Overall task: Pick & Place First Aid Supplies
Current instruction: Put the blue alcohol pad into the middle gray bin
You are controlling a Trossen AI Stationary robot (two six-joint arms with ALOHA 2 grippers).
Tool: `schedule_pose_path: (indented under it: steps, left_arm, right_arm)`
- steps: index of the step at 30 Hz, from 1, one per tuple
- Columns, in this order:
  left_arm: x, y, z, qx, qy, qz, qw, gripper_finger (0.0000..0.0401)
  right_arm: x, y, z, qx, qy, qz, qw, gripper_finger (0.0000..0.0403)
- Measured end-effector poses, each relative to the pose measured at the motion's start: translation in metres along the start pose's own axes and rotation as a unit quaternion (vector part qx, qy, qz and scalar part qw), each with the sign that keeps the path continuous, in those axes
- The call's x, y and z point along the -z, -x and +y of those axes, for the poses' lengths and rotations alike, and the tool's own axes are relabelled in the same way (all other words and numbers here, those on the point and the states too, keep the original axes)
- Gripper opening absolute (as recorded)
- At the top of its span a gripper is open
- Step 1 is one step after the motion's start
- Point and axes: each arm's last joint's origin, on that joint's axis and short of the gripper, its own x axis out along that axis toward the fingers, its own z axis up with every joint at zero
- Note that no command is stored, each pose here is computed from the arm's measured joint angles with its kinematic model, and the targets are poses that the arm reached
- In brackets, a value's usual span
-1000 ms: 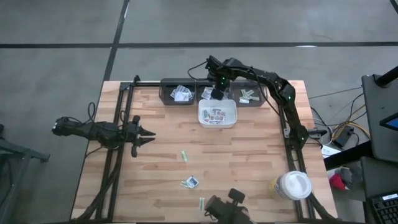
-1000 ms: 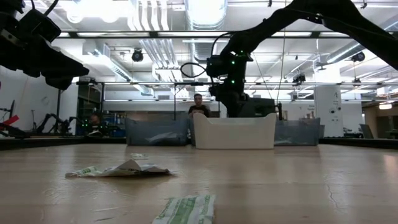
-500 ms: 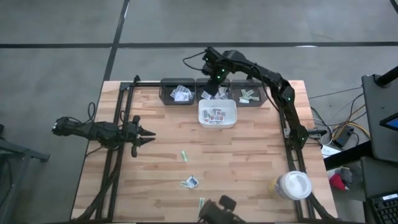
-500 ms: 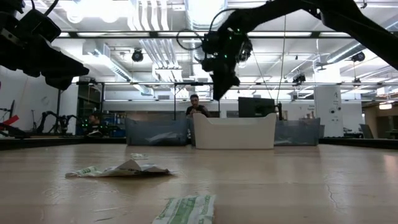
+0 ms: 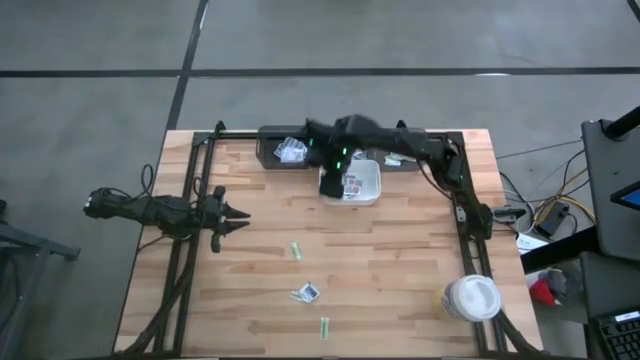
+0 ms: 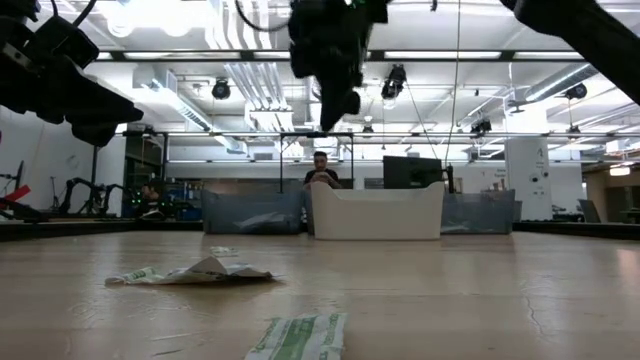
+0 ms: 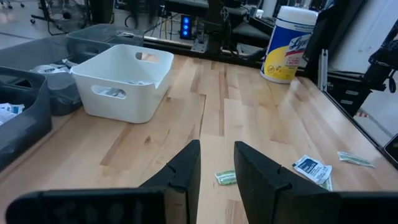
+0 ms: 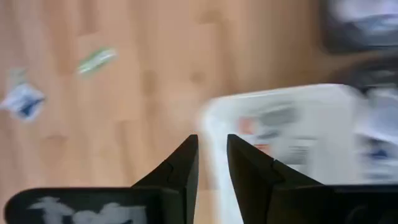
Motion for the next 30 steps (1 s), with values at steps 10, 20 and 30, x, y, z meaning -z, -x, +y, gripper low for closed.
schedule_pose_path:
  steps: [10,20,30]
  left_arm:
    - [0.000,0.000,0.000,0.000,-0.024,0.001,1.000,0.0094]
    - [0.000,0.000,0.000,0.000,-0.061,0.003,0.998,0.0094]
    - [0.000,0.000,0.000,0.000,-0.061,0.003,0.998,0.0094]
  right_arm:
    - [0.007,-0.025,0.125,-0.040,0.043,0.025,0.998,0.0077]
    - [0.021,-0.054,0.211,-0.077,-0.005,-0.013,0.997,0.0113]
    - [0.042,-0.105,0.231,-0.085,-0.058,0.001,0.995,0.0161]
